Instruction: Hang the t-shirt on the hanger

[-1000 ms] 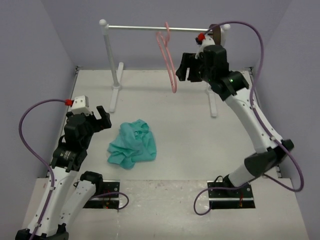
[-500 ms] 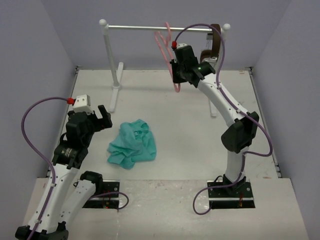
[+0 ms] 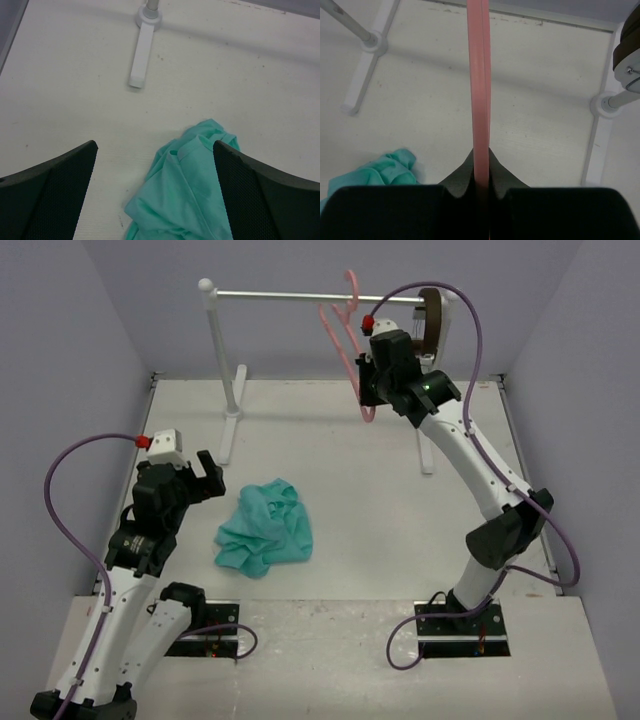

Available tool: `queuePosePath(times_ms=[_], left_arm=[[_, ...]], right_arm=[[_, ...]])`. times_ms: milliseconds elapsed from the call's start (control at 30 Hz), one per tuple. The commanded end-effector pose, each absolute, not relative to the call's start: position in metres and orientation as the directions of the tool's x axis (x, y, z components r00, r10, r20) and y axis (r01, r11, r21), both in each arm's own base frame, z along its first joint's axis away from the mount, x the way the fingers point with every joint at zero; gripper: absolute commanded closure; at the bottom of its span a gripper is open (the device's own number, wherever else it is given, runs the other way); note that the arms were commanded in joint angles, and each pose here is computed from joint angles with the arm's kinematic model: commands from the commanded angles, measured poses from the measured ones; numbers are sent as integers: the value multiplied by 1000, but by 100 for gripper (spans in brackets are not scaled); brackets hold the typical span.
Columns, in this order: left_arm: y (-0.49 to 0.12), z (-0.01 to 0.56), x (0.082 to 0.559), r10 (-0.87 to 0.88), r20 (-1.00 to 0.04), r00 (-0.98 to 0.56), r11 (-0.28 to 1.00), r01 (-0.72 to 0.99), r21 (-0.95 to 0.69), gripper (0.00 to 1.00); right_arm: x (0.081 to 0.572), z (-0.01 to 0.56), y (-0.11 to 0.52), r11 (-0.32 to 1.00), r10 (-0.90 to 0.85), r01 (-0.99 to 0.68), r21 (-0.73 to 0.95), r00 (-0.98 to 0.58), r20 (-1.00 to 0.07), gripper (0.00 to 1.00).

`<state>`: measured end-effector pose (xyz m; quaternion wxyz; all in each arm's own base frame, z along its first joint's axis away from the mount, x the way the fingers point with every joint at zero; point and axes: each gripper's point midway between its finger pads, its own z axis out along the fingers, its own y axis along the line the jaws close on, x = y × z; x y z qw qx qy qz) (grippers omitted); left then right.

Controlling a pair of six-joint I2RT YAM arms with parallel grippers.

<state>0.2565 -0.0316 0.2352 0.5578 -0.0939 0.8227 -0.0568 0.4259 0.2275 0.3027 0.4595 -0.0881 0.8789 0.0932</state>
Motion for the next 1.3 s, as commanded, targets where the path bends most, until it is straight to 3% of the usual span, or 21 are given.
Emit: queuePosePath(times_ms=[0,233,500,567,633,667,700,733,767,933,1100,1267], left_arm=[[-36,231,263,-252,-895,-368,968,-94,-234,0],[-84,206,264,-304,-797,-523,922,48,-383,0],[-124,128,257,-240,-651,-720,946,-22,-323,2],[-131,96,250,-216,-599,-771,957,-47,-285,10],[-140,80,249,-203,-581,-788,959,-39,-282,28],[-143,72,247,-194,-568,-800,960,-35,-278,47],[-149,67,245,-181,-558,-810,960,-22,-279,73],[-155,68,245,-170,-560,-811,959,-5,-283,89],[-160,76,248,-163,-573,-803,957,12,-290,97],[-214,160,268,-43,-709,-704,904,275,-327,100],[-316,260,249,166,-797,-581,633,682,-366,100],[-356,310,211,265,-872,-411,483,839,-249,100]], right_arm=[[411,351,217,964,0,-236,121,-455,-890,100],[347,309,198,947,-29,-279,157,-564,-826,100],[235,280,165,881,29,-372,293,-574,-818,100],[224,278,158,883,28,-371,288,-571,-821,100],[216,279,151,885,27,-374,279,-556,-831,100],[214,279,146,890,28,-367,270,-548,-836,100],[210,281,138,901,32,-352,255,-532,-846,100],[206,281,132,907,34,-341,246,-524,-851,100],[205,282,127,914,39,-327,240,-518,-855,100],[197,294,107,933,113,-253,256,-470,-875,100],[197,302,84,957,176,-138,256,-424,-889,100],[187,324,63,958,230,-84,274,-345,-910,100]])
